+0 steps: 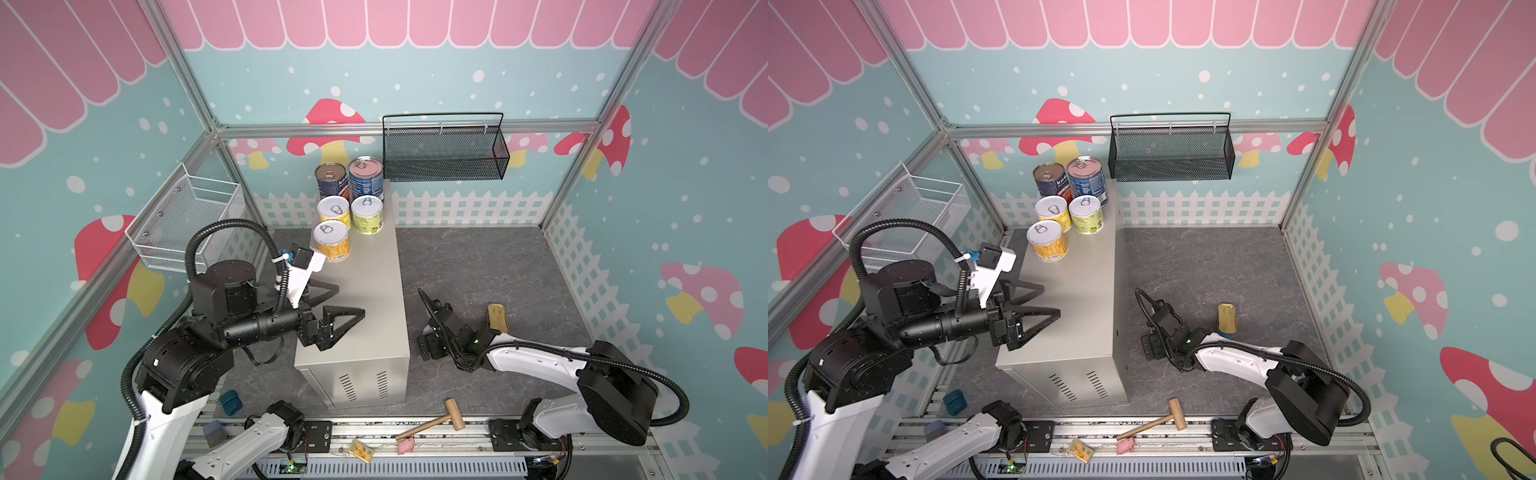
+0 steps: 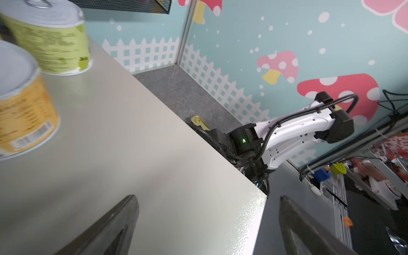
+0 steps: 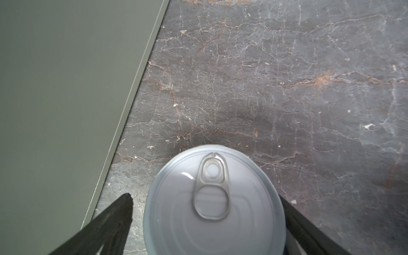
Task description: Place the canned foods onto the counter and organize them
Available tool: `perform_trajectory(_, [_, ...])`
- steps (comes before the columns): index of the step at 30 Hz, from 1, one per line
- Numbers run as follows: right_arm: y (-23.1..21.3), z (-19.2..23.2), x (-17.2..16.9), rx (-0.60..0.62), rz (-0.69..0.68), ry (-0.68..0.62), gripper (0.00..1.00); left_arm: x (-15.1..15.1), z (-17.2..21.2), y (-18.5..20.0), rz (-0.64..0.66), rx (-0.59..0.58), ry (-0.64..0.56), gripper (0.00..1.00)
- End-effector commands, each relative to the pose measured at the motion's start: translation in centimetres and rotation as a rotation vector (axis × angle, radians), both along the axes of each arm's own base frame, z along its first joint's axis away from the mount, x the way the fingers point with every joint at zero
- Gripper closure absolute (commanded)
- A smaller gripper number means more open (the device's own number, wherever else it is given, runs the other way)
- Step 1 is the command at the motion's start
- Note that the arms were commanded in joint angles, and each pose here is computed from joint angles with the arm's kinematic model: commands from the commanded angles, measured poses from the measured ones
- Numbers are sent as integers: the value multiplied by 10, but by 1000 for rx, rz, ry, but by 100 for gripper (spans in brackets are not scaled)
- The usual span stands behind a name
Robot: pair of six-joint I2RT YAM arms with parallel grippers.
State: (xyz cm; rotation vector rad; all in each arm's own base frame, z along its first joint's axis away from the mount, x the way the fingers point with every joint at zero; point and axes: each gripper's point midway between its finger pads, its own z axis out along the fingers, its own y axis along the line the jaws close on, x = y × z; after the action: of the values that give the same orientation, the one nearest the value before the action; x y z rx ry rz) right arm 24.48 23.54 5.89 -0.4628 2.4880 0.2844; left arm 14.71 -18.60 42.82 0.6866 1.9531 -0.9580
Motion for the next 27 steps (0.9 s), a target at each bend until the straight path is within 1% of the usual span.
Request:
perform_trajectory(1, [0,6,6,16,-31,-19,3,11,-7,-5,62,118,-50,1])
perform_trajectory(7, [-6,3,3,6,-38,-20,4,20,-21,-36,56,325,-121,1])
perform_trajectory(12, [-10,1,1,3,-41,-22,8,19,-29,-62,20,439,-173,1])
perform_trajectory(15, [-13,0,-1,2,-45,-22,9,16,-30,-73,-6,471,-184,1])
perform_trajectory(19, [-17,3,-3,2,-43,-39,12,12,-29,-81,-38,485,-182,1])
perform_trajectory(20, [-17,6,-3,6,-35,-48,12,12,-30,-83,-43,488,-179,1])
perform_trajectory(24, [-21,20,-3,-1,-7,-94,19,10,-32,-82,-54,510,-170,1])
perform_trajectory(27, [-22,37,-3,10,19,-135,21,8,-29,-79,-55,508,-165,1])
